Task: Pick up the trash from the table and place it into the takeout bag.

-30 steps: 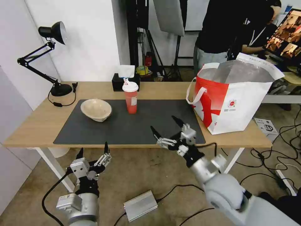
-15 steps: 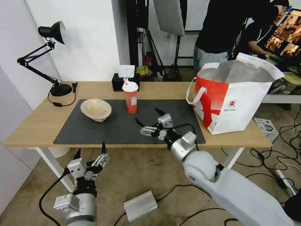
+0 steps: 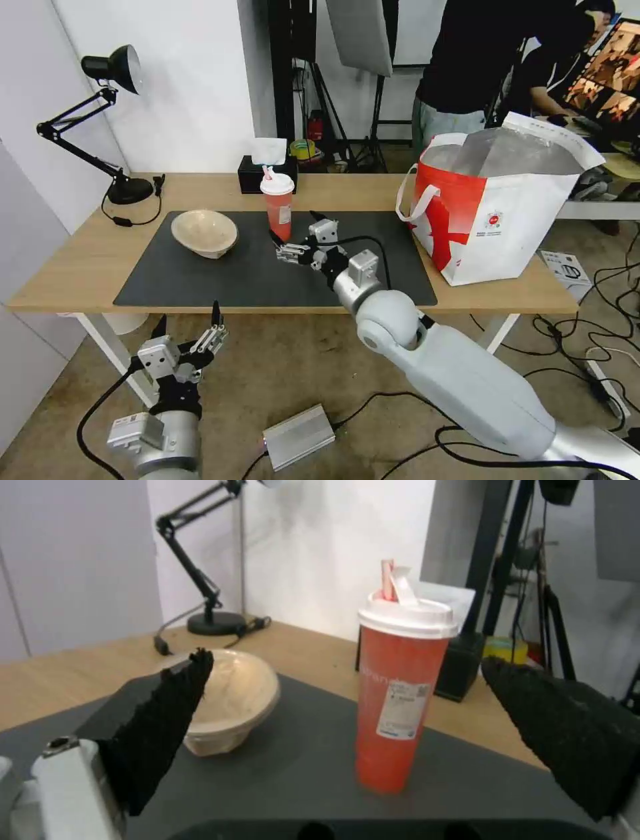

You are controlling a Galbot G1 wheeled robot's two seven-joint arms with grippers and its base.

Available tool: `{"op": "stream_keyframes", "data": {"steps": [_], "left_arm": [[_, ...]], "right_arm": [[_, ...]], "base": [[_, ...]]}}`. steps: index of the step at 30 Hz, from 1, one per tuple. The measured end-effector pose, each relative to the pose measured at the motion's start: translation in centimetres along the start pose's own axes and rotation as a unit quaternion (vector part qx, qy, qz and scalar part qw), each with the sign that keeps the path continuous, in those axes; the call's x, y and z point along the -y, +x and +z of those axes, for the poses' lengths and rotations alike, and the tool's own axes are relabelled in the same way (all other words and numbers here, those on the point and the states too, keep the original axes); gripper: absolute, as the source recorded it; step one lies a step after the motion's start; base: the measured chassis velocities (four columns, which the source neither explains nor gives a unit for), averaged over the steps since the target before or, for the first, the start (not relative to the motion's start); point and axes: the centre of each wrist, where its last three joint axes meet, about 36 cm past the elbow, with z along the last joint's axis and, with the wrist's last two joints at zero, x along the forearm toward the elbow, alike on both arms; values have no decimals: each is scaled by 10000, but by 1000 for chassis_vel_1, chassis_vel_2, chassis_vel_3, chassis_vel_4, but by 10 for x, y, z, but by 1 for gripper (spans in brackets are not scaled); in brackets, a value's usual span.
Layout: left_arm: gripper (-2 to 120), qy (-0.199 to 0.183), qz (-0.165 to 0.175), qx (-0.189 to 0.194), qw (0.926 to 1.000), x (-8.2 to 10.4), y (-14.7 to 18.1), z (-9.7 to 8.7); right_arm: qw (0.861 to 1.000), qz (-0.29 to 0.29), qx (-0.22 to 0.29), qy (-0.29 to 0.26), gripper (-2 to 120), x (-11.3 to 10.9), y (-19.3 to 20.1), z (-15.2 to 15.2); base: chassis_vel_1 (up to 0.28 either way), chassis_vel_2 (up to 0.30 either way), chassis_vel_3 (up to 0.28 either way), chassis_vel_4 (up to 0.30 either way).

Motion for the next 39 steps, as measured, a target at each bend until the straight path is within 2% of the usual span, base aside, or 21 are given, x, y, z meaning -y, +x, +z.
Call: {"op": "stream_keyframes", "data": {"steps": [9, 19, 39], "left_arm": [[100, -17, -23, -3, 10000, -1, 1, -1], [100, -7, -21, -12, 10000, -1, -1, 1], [100, -3, -30, -43, 10000, -2, 0, 2]], "right_arm": [[9990, 371, -260, 56, 100, -8, -23, 1], [9963, 692, -498, -59, 100, -4, -58, 4], [9916, 952, -773, -421, 100, -11, -130, 8]], "base": [[0, 0, 0, 0], [0, 0, 0, 0], [0, 0, 0, 0]]}}
